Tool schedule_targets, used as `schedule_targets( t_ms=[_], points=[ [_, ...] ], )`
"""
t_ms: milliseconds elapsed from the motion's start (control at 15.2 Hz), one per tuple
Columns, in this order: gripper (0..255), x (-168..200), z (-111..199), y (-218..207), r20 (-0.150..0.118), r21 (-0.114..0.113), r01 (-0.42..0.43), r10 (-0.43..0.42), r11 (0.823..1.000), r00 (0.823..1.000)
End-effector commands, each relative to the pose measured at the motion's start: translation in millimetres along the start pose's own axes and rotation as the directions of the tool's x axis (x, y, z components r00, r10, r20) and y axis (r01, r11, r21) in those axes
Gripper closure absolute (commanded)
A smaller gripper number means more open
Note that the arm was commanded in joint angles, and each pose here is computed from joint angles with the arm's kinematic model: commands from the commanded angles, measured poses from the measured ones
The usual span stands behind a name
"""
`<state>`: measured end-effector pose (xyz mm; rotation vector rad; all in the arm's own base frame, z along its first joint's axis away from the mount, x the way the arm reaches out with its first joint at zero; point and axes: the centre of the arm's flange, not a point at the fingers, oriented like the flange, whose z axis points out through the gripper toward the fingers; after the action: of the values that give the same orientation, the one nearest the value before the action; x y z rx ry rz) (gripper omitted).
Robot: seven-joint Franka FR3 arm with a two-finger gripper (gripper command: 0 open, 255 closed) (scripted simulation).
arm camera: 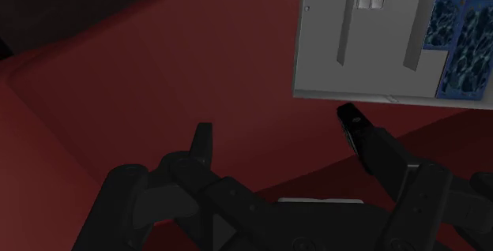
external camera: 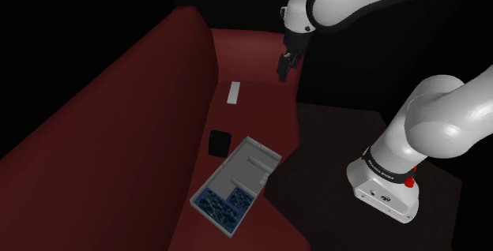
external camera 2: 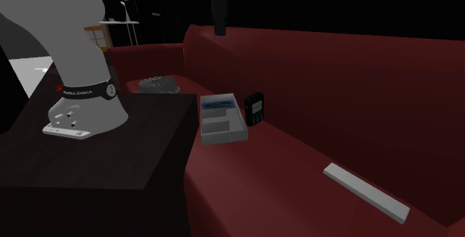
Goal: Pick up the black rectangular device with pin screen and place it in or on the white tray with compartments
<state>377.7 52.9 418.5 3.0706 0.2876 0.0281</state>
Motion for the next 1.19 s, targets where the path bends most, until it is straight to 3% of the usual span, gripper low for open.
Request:
schedule_targets(
  t_ms=[0,528,1122],
  points=[
    [0,13.4,19.7,-10.6,-0.012,0.008,0.030,-0.029,1.000,0.999],
    [0,59.3,98.0,-55.3,-0.047,0.037,0.146,-0.145,0.989,0.988],
    [0,107.1,182.4,-114.6,-0.090,0.065,0.276,-0.270,0.959,0.959]
  ],
)
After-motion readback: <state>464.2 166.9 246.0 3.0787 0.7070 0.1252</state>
